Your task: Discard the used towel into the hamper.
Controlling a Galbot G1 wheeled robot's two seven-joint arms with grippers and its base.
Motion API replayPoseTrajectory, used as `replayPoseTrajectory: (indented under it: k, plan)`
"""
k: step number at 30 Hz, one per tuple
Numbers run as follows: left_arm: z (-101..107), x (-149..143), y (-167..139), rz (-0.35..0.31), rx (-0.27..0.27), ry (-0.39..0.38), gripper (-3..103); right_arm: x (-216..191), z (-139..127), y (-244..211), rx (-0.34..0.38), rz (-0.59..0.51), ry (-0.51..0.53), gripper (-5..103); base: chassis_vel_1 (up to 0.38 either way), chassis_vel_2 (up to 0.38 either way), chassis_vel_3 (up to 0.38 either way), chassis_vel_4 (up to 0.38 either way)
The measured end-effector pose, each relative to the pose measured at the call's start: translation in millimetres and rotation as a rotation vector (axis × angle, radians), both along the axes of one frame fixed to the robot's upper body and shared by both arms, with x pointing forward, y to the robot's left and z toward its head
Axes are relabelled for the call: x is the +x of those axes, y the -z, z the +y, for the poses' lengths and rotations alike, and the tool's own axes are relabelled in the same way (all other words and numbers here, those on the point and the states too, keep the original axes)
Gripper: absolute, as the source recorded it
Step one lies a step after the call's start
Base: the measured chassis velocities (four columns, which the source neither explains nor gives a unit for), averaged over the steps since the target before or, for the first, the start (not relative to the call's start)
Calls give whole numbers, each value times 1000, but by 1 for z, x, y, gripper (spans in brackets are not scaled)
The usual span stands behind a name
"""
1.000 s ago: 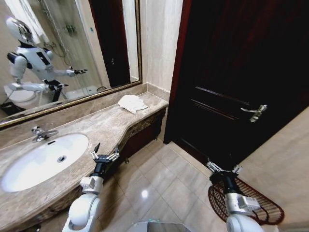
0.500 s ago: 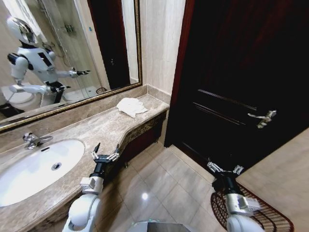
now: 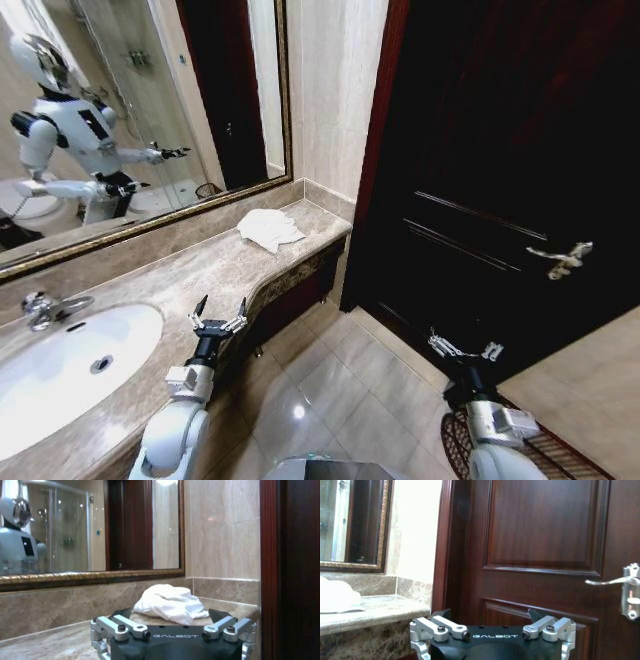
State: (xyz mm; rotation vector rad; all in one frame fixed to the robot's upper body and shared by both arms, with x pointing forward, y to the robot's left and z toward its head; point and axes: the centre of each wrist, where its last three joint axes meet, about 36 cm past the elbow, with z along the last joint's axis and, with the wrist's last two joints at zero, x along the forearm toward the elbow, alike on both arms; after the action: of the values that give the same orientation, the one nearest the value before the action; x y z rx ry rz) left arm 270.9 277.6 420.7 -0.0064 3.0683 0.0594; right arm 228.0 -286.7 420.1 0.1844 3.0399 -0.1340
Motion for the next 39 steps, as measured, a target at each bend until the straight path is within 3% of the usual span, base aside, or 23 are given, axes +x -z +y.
replayPoseTrajectory:
  k: [39]
  plan:
    - [2, 9, -15, 6, 15, -12, 100, 6, 1, -8, 7, -45, -25, 100, -93, 96, 94, -95]
